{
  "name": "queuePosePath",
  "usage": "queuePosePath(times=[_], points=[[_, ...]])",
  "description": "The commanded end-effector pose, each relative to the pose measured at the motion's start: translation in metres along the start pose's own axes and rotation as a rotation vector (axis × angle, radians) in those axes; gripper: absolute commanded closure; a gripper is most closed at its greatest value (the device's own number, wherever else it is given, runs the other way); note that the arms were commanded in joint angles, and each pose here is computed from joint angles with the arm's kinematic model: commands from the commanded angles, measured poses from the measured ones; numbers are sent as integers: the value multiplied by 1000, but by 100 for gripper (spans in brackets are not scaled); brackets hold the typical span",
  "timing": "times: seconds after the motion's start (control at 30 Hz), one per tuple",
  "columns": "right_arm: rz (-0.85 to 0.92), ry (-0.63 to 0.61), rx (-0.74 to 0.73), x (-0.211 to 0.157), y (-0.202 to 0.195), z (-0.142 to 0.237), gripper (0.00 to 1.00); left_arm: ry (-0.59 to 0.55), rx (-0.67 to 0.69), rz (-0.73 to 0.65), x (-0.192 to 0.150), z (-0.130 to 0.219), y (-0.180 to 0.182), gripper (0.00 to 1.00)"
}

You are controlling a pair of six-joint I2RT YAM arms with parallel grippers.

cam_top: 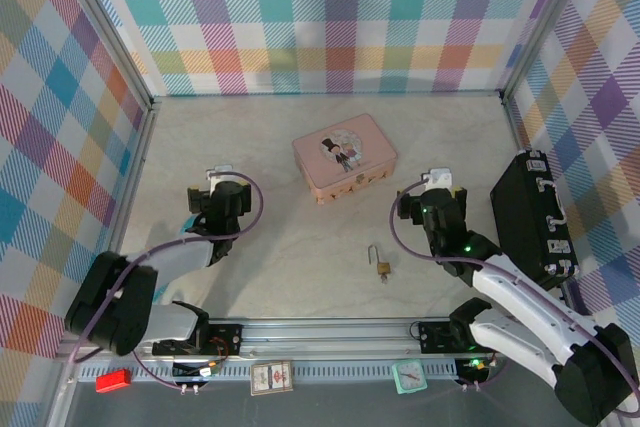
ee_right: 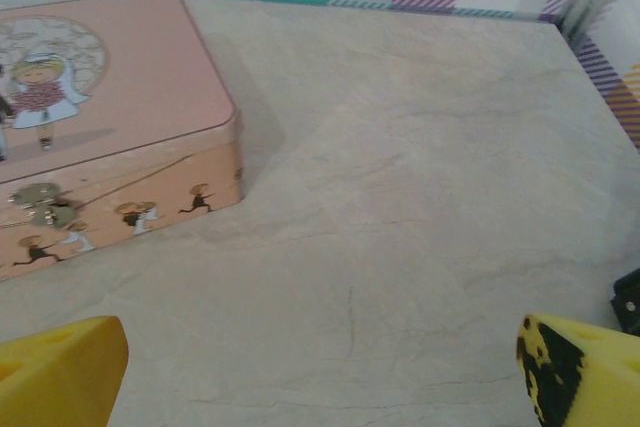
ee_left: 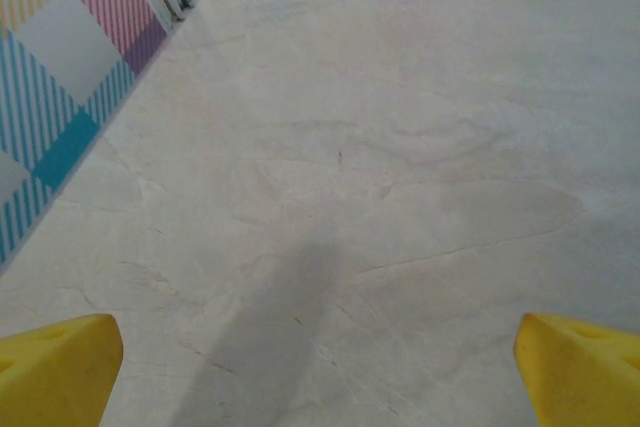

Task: Unlock the padlock with the key

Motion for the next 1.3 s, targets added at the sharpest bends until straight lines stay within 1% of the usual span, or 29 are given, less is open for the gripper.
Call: queuePosePath(times=[0.0,0.1,0.17,0.23,0.3,0.33,0.43,0.47,0.5,0.53,0.57,0.7,0.9,1.03,1.13,1.27], points=[[0,-25,-33,3,-4,-7,1,-81,-61,23,12,-13,-5,0],[1,-15,-44,1,-6,-16,1,-77,-74,-5,6,-24,-5,0],[-2,-9,-56,-1,-8,-20,1,-80,-101,3,6,-28,-4,0],[-3,-9,-70,-5,-10,-25,1,-78,-161,44,3,-32,-3,0],[-9,-5,-91,-7,-14,-31,1,-89,-149,91,-1,-39,4,0],[-15,0,-105,-7,-17,-34,1,-71,-150,121,-3,-41,9,0],[-24,6,-144,-9,-24,-46,1,-49,-261,148,-10,-47,11,0],[-28,6,-156,-10,-26,-50,1,-45,-277,144,-14,-51,9,0],[-32,4,-165,-11,-27,-53,1,-54,-281,154,-13,-52,11,0],[-29,4,-173,-13,-28,-58,1,-22,-278,158,-13,-53,12,0],[-26,0,-181,-14,-29,-62,1,-35,-279,158,-13,-53,13,0],[6,-13,-199,-18,-28,-81,1,-29,-278,161,-13,-54,13,0],[35,-38,-148,-30,-27,-104,1,-32,-278,162,-13,-53,13,0],[42,-107,-139,-28,-29,-107,1,-34,-277,162,-13,-53,13,0],[23,-153,-102,-31,-31,-110,1,-33,-278,161,-14,-53,13,0],[27,-127,-113,-33,-31,-120,1,-33,-277,161,-14,-53,13,0]])
Point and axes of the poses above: each hand's point on the last joint's axis, 136 mm out from that joint toward the fingers, its own z axis back along the fingers, its own y axis along the line the jaws close on, x = y × z, the point moved 8 cm from there along z, back along the fingers, and after that the axes turned 7 degrees about z, right-handed, at the moved point
